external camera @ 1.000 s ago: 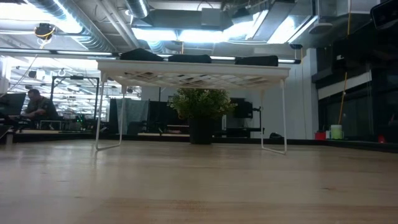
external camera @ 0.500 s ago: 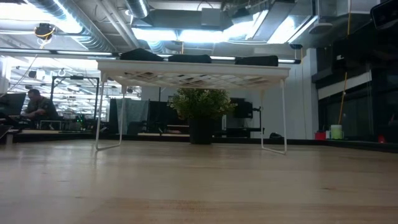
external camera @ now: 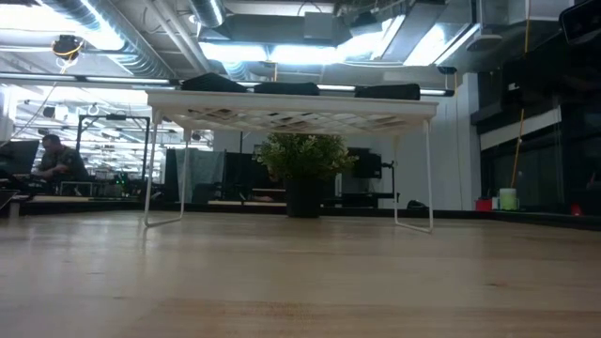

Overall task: Pick & Place Mini shaped plates
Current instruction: Stack the black distorted square plate on top of the black distorted square plate on the shelf

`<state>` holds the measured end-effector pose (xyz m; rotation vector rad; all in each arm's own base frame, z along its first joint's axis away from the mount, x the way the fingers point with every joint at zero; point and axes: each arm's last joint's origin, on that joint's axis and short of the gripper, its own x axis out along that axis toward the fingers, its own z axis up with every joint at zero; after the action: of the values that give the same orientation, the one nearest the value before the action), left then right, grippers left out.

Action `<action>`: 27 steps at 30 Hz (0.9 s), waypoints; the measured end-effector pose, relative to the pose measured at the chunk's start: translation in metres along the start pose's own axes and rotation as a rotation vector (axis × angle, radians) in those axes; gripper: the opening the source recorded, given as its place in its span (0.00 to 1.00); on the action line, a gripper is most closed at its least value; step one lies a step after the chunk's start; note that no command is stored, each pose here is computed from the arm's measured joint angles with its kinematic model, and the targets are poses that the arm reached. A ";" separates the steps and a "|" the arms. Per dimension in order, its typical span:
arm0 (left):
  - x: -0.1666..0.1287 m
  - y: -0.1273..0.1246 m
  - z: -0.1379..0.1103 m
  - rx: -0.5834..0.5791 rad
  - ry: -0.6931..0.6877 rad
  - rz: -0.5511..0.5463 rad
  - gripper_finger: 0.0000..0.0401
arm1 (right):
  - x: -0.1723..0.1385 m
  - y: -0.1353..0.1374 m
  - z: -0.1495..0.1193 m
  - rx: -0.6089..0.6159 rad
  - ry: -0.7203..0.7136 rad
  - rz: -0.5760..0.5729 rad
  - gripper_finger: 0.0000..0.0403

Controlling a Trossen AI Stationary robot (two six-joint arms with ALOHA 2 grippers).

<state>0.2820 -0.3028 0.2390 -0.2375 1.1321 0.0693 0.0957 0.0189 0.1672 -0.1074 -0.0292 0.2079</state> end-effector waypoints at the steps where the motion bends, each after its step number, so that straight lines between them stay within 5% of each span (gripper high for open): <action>1: 0.004 0.000 -0.001 -0.006 0.009 0.005 0.22 | 0.000 0.000 0.000 0.000 0.000 0.000 0.31; 27: 0.021 -0.012 -0.008 0.082 -0.018 -0.007 0.21 | 0.000 0.000 0.000 0.000 -0.001 0.000 0.31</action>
<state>0.2856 -0.3172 0.2188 -0.1678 1.1140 0.0189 0.0957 0.0190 0.1673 -0.1073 -0.0298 0.2081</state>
